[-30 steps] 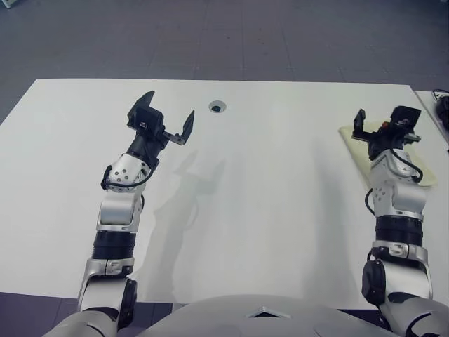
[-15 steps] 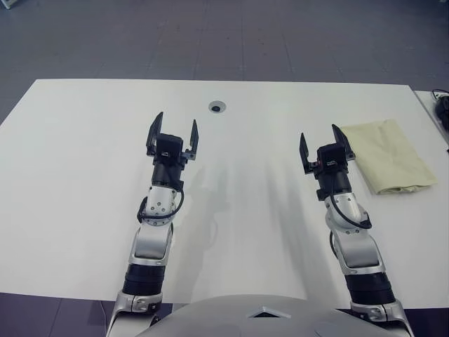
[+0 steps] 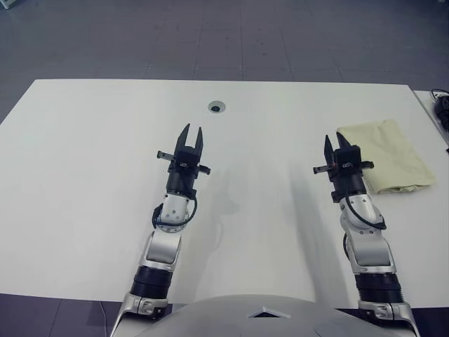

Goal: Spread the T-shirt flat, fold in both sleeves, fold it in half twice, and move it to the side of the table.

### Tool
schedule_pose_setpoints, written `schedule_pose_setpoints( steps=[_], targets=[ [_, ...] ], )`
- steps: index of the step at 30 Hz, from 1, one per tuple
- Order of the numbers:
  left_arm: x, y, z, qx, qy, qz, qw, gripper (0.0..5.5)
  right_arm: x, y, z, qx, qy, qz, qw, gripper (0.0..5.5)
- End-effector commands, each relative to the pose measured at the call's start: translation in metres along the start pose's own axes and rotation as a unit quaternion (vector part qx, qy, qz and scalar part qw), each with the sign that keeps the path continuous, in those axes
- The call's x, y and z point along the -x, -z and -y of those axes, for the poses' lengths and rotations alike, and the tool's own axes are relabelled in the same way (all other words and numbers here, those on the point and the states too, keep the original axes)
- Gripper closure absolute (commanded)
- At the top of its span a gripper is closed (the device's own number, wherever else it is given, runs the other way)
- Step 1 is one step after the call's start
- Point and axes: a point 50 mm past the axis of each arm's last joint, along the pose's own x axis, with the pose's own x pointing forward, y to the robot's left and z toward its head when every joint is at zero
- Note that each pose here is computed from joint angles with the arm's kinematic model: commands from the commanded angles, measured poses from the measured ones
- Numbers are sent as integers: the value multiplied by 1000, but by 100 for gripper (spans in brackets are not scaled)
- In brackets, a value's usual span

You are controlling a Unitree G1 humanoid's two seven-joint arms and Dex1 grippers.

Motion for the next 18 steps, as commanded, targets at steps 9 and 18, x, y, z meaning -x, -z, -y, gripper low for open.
schedule_pose_setpoints(
  steps=[9, 18],
  targets=[
    [-3, 4, -18, -9, 1, 8, 1000, 547, 5, 2, -24, -3, -1, 9, 1000, 550],
    [3, 10, -38, -17, 0, -8, 1000, 547, 4, 1, -34, -21, 32, 8, 999, 550]
  ],
)
